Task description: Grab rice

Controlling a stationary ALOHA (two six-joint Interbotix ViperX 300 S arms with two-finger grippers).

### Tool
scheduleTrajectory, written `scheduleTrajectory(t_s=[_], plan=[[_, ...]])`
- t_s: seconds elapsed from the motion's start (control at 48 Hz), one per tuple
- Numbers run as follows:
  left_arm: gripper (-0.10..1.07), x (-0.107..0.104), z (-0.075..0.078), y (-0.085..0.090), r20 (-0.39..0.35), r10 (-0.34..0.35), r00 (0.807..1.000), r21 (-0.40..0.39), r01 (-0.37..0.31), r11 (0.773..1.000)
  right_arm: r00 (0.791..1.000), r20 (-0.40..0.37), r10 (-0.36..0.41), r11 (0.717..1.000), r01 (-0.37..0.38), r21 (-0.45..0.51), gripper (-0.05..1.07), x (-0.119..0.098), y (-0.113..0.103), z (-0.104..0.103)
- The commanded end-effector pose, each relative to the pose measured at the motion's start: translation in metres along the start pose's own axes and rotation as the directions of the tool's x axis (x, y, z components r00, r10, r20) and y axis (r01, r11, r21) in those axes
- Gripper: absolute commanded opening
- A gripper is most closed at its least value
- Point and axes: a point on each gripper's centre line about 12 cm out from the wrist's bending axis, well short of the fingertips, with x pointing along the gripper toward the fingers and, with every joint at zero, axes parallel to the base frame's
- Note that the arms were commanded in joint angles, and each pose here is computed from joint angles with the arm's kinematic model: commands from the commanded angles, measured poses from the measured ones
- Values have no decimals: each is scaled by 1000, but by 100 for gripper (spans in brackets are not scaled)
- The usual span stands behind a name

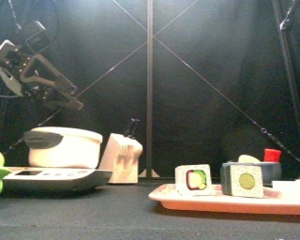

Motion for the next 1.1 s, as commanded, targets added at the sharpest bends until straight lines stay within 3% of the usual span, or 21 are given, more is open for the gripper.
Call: scheduleTrajectory(t_s=[0.0, 0.333, 0.583, 0.833, 1.083], plan=[[103, 3, 8, -1, 24, 1, 1000, -12, 0, 1000, 1000, -8, -1, 1000, 1, -2, 88, 3, -1, -1], [103, 2, 7, -4, 19, -7, 1000, -22, 7, 1000, 1000, -4, 9, 1000, -9, 2, 67, -4, 2, 4], [103, 2, 7, -6, 18, -13, 1000, -19, 14, 1000, 998, 58, 40, 999, -41, 29, 66, -32, 7, 21], [103, 2, 6, -6, 17, -13, 1000, -21, 14, 1000, 996, 68, 54, 997, -58, 51, 65, -38, 14, 27], [103, 1, 5, -5, 14, -12, 1000, -22, 12, 1000, 989, 84, 123, 988, -130, 85, 65, -65, 46, 30]])
